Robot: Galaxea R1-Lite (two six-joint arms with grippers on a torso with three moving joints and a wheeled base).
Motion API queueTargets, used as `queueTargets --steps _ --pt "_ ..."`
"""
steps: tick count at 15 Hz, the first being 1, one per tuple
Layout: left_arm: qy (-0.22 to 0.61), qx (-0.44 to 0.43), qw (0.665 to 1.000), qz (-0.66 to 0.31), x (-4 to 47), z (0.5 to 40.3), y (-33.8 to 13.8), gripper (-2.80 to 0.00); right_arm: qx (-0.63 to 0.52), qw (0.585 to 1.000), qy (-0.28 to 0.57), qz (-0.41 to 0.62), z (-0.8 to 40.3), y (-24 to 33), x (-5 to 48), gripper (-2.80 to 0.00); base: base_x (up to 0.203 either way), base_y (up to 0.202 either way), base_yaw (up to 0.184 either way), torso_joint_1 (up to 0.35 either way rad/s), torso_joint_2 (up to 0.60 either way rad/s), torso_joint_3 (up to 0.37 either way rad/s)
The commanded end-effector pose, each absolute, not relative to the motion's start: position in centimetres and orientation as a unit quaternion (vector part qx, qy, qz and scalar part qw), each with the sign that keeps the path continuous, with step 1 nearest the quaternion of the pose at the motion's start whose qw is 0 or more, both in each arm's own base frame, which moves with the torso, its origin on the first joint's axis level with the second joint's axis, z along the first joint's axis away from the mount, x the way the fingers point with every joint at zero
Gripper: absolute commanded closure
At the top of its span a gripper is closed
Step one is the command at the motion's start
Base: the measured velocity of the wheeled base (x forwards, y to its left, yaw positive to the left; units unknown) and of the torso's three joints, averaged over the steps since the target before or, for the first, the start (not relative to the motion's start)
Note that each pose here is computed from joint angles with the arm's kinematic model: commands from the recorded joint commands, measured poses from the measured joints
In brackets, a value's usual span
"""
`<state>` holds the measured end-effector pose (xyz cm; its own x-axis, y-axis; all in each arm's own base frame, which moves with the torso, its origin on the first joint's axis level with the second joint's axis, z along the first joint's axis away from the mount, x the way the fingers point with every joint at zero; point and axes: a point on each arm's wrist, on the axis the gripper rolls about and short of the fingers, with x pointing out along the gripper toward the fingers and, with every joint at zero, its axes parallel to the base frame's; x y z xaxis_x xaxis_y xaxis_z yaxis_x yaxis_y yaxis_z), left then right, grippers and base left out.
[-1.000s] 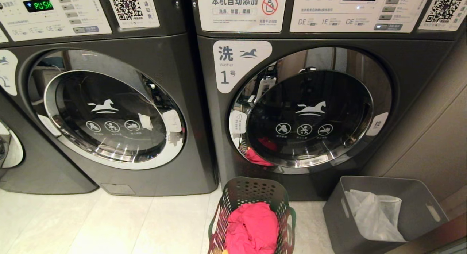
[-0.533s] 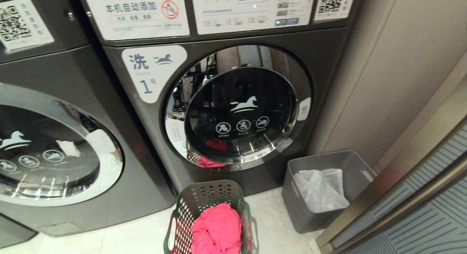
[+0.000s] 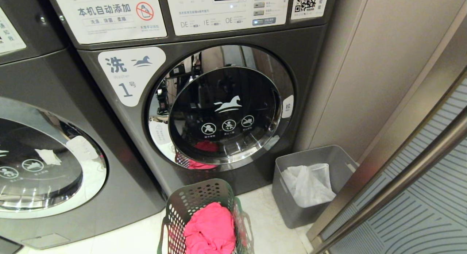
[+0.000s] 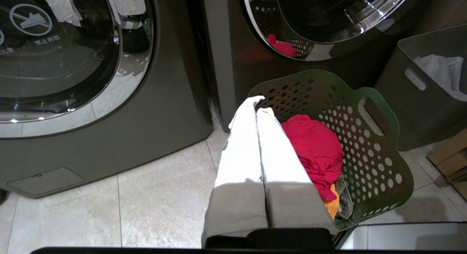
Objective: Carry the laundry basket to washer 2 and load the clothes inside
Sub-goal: Open the lid of the washing machine
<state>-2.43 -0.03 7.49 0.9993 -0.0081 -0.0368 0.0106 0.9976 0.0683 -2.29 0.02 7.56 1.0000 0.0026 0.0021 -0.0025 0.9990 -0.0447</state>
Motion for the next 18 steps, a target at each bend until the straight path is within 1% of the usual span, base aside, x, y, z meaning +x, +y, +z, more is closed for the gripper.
queueTargets --steps 1,9,12,14,16,18 --pt "0.019 0.034 0.999 -0.004 -2.4 7.5 0.0 0.0 -0.022 1.0 -0.001 0.002 7.6 0.0 -2.3 0.0 0.0 0.0 0.0 0.0 0.0 0.0" --pt "0.018 0.034 0.999 0.002 -2.4 7.5 0.0 0.0 -0.022 1.0 -0.001 -0.001 7.6 0.0 -2.3 0.0 0.0 0.0 0.0 0.0 0.0 0.0" --pt "0.006 0.036 0.999 0.0 -2.4 7.8 0.0 0.0 -0.017 1.0 -0.001 -0.002 7.6 0.0 -2.3 0.0 0.0 0.0 0.0 0.0 0.0 0.0" --pt "-0.038 0.047 0.998 -0.027 -3.3 10.6 -0.1 0.0 -0.009 1.0 -0.002 -0.003 7.6 0.0 -2.3 0.0 0.0 0.0 0.0 0.0 0.0 0.0" --pt "-0.073 0.058 0.995 -0.024 -4.0 15.0 -0.1 0.0 -0.014 1.0 -0.002 -0.002 7.6 0.0 -2.3 0.0 0.0 0.0 0.0 0.0 0.0 0.0" --pt "-0.052 0.047 0.997 0.02 -2.5 19.7 0.1 0.0 -0.006 1.0 -0.002 -0.004 7.6 0.0 -2.3 0.0 0.0 0.0 0.0 0.0 0.0 0.0"
